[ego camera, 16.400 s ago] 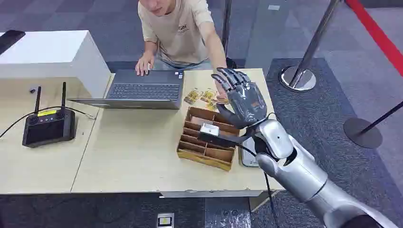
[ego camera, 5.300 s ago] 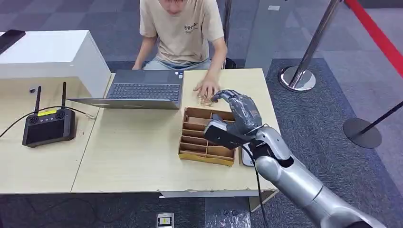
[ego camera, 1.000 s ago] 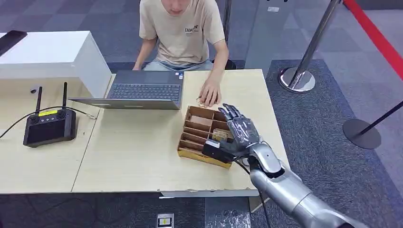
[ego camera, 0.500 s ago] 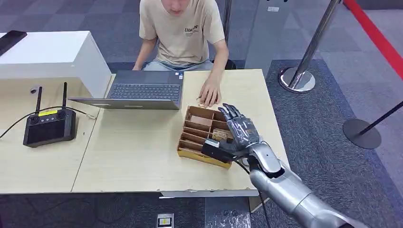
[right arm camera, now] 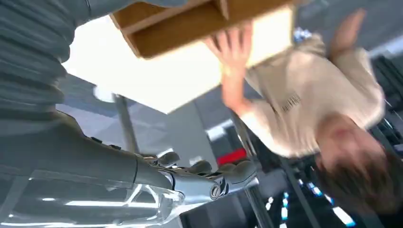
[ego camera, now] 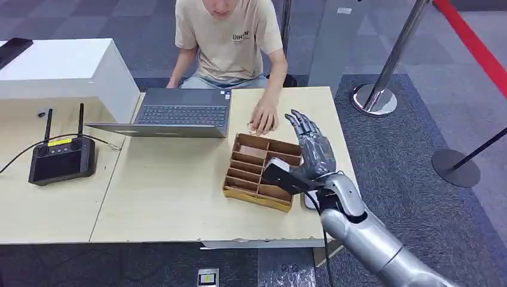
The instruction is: Pass the card to the sensor for recognition and then transmit it.
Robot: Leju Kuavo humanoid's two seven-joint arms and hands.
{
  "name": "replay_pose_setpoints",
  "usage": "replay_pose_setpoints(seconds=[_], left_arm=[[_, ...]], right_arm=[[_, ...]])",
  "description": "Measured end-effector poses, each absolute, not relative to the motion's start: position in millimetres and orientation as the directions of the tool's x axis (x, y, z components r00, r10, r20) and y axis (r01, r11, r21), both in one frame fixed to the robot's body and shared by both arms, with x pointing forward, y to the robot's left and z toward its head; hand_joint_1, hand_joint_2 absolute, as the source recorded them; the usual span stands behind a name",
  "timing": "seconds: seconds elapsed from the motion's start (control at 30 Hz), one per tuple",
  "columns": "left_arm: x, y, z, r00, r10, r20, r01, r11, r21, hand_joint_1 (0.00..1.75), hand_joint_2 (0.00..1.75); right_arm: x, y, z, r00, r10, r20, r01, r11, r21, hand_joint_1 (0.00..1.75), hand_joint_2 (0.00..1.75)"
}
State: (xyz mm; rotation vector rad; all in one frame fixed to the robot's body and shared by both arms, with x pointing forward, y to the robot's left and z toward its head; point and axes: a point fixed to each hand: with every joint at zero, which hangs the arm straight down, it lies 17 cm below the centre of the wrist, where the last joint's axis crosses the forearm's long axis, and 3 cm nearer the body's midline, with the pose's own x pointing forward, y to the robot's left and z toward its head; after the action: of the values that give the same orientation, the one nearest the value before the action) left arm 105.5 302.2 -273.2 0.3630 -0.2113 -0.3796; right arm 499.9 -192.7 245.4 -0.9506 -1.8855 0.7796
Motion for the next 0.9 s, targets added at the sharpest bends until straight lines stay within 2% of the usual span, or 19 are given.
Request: replay_pose_setpoints(seconds=[0.5,0.57,0.63,0.67,0.7,0.73,0.8,0.9], left_arm=[[105.7,303.6,-272.9,0.915,-0.381,0.136,0.305,0.871,0.386,0.0,1.75],[105.7,303.6,-272.9,0.915,-0.38,0.135,0.305,0.871,0.386,0.0,1.75],[105.8,303.6,-272.9,0.915,-0.38,0.135,0.304,0.871,0.386,0.0,1.75],[105.6,303.7,-272.9,0.915,-0.379,0.135,0.304,0.871,0.386,0.0,1.75],[105.6,303.7,-272.9,0.916,-0.378,0.135,0.303,0.871,0.385,0.0,1.75],[105.8,303.7,-272.9,0.916,-0.378,0.136,0.303,0.872,0.385,0.0,1.75],[105.7,303.7,-272.9,0.916,-0.377,0.136,0.302,0.872,0.385,0.0,1.75],[105.0,304.0,-273.0,0.919,-0.373,0.132,0.299,0.873,0.385,0.0,1.75]], right_arm=[[466.6,-187.1,302.6,-0.436,0.8,0.413,0.39,0.581,-0.714,0.03,1.75],[464.9,-185.4,301.3,-0.435,0.8,0.413,0.38,0.579,-0.722,0.26,1.75],[463.7,-184.3,298.3,-0.434,0.801,0.412,0.371,0.575,-0.729,0.86,1.75],[462.7,-183.6,296.9,-0.433,0.802,0.412,0.368,0.574,-0.731,1.03,1.75],[462.1,-183.2,295.7,-0.433,0.801,0.412,0.365,0.574,-0.733,1.03,1.75],[461.8,-183.0,294.4,-0.432,0.802,0.413,0.362,0.574,-0.735,1.2,1.75],[461.1,-182.4,291.9,-0.431,0.801,0.414,0.357,0.574,-0.737,1.4,1.75],[460.2,-182.3,289.4,-0.43,0.801,0.417,0.353,0.574,-0.739,1.5,1.75]])
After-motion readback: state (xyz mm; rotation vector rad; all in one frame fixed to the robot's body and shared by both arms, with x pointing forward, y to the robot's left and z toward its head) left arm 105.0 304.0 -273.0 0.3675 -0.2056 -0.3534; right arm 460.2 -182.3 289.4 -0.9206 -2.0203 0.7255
